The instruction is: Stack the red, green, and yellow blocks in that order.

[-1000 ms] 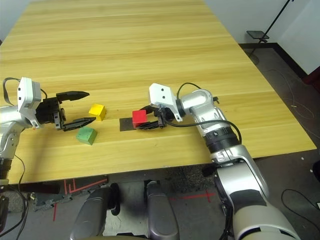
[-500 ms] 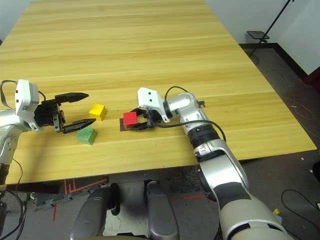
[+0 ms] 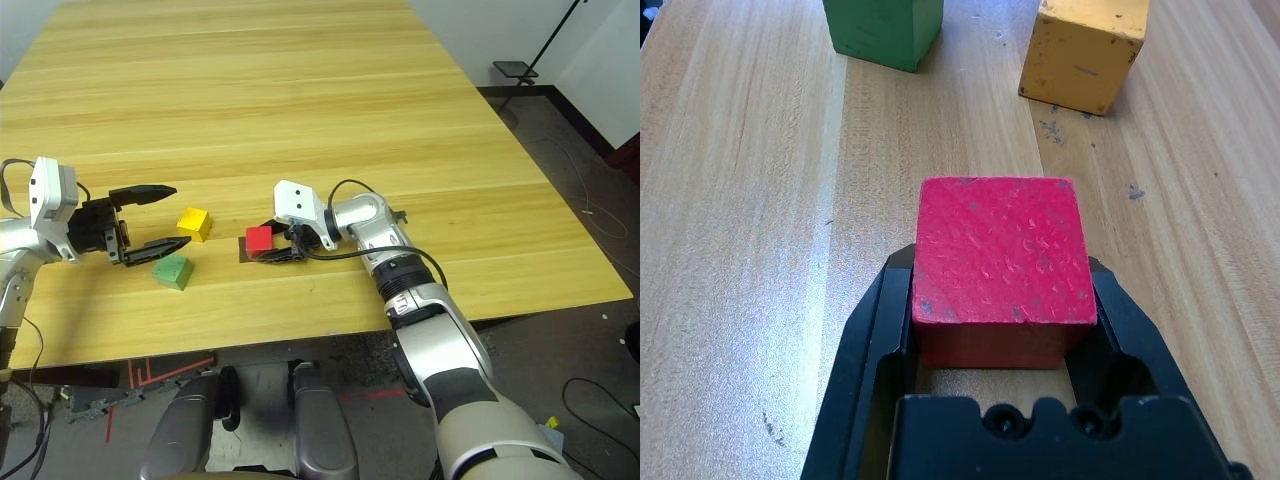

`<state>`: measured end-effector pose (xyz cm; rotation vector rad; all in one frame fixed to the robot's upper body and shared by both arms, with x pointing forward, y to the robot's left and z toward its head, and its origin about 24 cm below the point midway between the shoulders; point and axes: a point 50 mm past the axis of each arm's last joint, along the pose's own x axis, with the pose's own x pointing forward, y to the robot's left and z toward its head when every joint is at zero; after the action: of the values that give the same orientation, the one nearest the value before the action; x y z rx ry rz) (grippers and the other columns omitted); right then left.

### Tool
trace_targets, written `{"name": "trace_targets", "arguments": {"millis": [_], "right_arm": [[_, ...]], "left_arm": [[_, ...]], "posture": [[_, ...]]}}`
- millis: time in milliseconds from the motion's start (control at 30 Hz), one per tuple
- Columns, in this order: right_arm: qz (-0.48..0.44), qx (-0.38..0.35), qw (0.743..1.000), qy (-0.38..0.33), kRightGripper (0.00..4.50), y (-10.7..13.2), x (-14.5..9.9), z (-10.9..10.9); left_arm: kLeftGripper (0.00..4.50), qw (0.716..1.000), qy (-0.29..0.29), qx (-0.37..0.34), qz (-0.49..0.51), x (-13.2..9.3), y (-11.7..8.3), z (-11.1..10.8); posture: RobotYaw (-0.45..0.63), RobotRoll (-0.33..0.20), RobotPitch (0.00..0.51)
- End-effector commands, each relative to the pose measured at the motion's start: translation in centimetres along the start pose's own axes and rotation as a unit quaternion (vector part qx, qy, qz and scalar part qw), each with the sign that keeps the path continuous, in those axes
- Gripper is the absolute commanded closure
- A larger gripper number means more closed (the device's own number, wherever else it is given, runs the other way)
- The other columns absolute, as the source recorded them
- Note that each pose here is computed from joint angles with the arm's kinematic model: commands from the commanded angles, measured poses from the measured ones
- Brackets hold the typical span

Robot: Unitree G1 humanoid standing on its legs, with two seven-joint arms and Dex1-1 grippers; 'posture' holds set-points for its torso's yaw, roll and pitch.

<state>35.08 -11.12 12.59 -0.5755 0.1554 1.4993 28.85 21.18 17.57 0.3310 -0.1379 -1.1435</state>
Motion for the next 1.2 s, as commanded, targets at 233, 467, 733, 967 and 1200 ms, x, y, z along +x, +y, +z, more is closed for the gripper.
{"name": "trace_targets", "arguments": {"millis": [233,467,733,967,1200], "right_arm": [[-0.010,0.003,1.000,0.000,0.24,0.1,0.6,-0.5],[0.000,-0.005,1.000,-0.022,0.01,-0.2,-0.6,0.8],[0.045,-0.023,0.998,-0.043,0.01,0.3,-4.3,3.9],[0.027,-0.015,0.999,-0.017,0.01,1.1,-8.5,4.6],[-0.011,0.001,1.000,-0.007,0.01,2.3,-10.3,4.2]], "left_arm": [[0.00,1.000,-0.002,-0.003,-0.006,0.2,-0.2,0.1],[0.00,1.000,-0.001,-0.005,-0.003,0.1,-0.2,0.0],[0.00,1.000,0.001,-0.009,-0.001,-0.1,0.0,-0.3],[0.00,1.000,0.004,-0.015,0.002,-0.4,0.0,-0.6],[0.00,0.999,0.020,-0.010,-0.037,-2.3,-1.2,-1.1]], "posture": [[0.41,0.003,0.227],[0.41,0.001,0.224],[0.39,-0.007,0.213],[0.36,-0.005,0.200],[0.33,0.006,0.186]]}}
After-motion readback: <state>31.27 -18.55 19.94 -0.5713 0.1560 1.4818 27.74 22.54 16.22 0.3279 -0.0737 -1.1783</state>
